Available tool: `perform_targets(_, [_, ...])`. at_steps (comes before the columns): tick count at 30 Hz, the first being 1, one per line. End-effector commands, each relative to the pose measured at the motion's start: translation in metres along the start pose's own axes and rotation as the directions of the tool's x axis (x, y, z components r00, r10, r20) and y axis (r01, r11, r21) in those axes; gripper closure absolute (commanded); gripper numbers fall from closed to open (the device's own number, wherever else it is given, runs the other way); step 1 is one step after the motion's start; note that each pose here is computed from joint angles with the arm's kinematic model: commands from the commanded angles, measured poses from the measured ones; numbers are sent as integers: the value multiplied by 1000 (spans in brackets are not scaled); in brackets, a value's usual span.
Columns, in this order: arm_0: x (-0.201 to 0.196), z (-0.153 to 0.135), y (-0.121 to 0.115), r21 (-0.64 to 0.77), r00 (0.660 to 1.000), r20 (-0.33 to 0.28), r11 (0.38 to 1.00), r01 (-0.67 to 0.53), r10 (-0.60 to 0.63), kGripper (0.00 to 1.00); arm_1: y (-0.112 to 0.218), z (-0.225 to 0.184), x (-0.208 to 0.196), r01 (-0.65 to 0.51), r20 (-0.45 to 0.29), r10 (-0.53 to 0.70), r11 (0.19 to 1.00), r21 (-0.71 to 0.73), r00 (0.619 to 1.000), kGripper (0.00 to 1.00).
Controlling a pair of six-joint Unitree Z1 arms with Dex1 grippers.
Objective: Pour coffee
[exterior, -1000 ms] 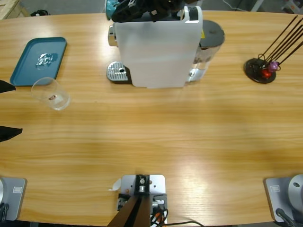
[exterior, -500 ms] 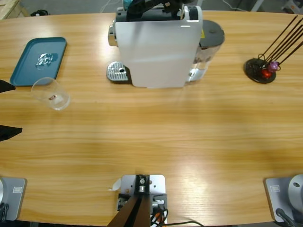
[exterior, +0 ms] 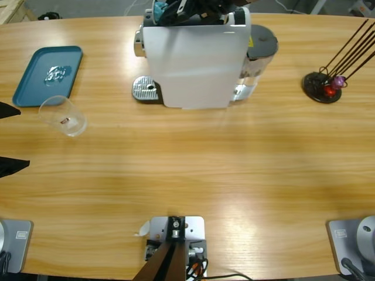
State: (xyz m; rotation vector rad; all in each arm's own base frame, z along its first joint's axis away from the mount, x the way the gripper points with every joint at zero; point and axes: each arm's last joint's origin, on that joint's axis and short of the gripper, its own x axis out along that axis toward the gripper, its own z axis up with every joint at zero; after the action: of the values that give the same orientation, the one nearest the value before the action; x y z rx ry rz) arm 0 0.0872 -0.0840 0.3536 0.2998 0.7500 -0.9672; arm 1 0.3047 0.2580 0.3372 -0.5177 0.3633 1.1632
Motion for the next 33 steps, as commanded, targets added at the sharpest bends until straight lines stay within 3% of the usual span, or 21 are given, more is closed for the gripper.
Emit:
perform_targets(1, [4,-11,1,-11,1000,-25,1000,-10,9,0,-11,-16,17,25,-61,-24,1000,6,998,961])
perform_targets(3, [4,-11,1,-11,1000,-24,1000,-10,9,0,-11,-16,18,31,-67,-31,999,6,997,955])
perform_targets(4, [4,-12,1,-11,1000,-25,1000,-10,9,0,-11,-17,17,33,-69,-32,999,5,997,906])
perform_targets(6, [4,-12,1,-11,1000,-25,1000,-10,9,0,-11,-18,18,40,-83,-40,999,8,996,452])
perform_targets(7, [5,-11,1,-12,1000,-25,1000,-10,9,0,-11,-18,17,45,-87,-44,999,8,995,292])
perform_targets(9, [5,-11,1,-11,1000,-24,1000,-10,10,0,-11,-17,15,51,-87,-50,999,6,995,75])
perform_targets(11, [5,-11,1,-11,1000,-23,1000,-12,11,0,-11,-17,14,56,-87,-55,998,5,995,1])
perform_targets(19, [6,-14,1,-11,1000,-23,1000,-11,11,0,0,3,5,47,-42,-48,999,-22,998,0])
perform_targets(20, [6,-14,1,-10,1000,-22,1000,-12,11,0,5,10,2,39,-28,-40,999,-31,999,9])
perform_targets(24, [8,-11,2,-9,1000,-13,1000,-15,15,0,39,44,-13,-28,24,28,1000,-11,999,278])
perform_targets(26, [8,-9,3,-6,1000,-4,1000,-18,18,0,54,50,-26,-48,-2,48,995,92,999,367])
perform_targets(28, [5,-9,2,0,1000,9,1000,-27,27,0,68,51,-42,-20,-45,27,986,165,999,376])
perform_targets(29, [5,-9,2,1,999,9,999,-32,32,0,75,55,-51,4,-47,5,985,172,999,481])
perform_targets(30, [5,-9,3,-2,999,6,999,-36,36,0,83,53,-57,27,-57,-16,981,194,998,804])
perform_targets(31, [6,-9,3,-7,999,1,999,-49,49,0,90,48,-65,63,-74,-47,970,234,996,1000])
perform_targets(33, [8,-7,6,-49,998,-11,997,-66,66,12,100,34,-84,152,-100,-125,927,342,987,1000])
